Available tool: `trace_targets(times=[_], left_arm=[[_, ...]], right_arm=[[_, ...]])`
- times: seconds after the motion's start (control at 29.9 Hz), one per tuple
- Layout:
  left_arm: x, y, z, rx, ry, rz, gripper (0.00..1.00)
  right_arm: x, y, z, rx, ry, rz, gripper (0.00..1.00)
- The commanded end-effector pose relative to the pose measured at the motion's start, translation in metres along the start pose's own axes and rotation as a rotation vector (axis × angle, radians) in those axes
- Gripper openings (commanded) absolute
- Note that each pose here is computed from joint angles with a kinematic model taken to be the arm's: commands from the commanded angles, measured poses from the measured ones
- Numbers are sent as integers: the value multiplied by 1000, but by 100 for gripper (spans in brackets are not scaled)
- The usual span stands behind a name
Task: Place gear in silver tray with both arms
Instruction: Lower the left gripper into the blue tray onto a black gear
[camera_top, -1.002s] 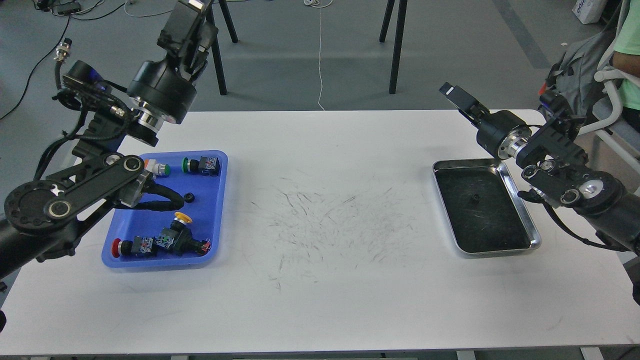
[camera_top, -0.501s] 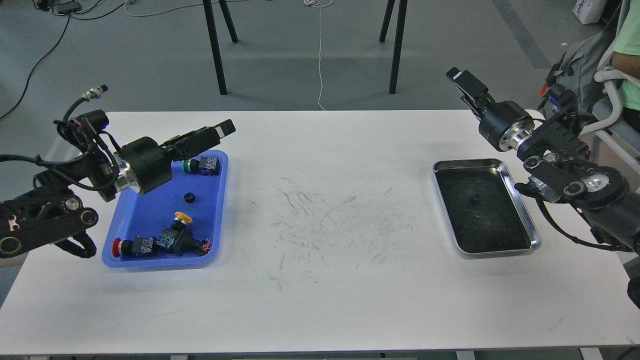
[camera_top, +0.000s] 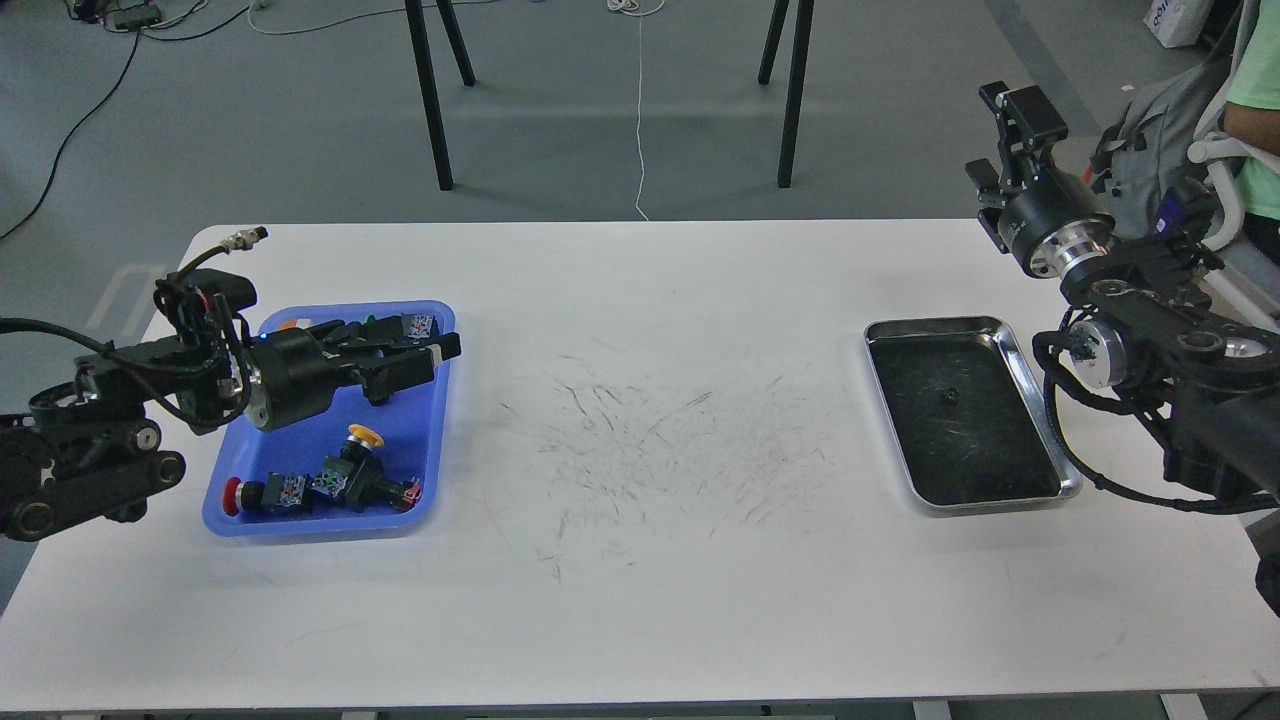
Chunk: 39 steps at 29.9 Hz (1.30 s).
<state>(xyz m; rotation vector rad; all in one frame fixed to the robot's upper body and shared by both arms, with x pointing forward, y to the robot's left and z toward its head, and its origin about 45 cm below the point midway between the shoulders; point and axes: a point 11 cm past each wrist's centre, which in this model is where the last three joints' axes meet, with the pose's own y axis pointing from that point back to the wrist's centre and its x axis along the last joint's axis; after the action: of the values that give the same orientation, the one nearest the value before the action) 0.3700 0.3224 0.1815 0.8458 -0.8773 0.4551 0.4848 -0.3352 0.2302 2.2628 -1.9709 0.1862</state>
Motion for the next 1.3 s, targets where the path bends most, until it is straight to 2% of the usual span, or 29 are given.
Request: trace_targets(times=[0.0,0.3,0.6,1.0,1.27], left_arm=[[-2,10,-26,75,-65,-34,100],[0,15,-60,176,-198,-93,100],[-7,1,-54,164,-151,-135,100],[-32,7,-61,175,-195,-224,98],[-21,9,-71,205,-251,-185,97]], right_arm=[[-1,0,0,0,-11,7,95],[0,0,1,-1,-9,13,95],[-2,0,2,-5,-3,7,95],[-5,0,5,-11,3,0,95],[-5,1,7,-15,5,0,95]])
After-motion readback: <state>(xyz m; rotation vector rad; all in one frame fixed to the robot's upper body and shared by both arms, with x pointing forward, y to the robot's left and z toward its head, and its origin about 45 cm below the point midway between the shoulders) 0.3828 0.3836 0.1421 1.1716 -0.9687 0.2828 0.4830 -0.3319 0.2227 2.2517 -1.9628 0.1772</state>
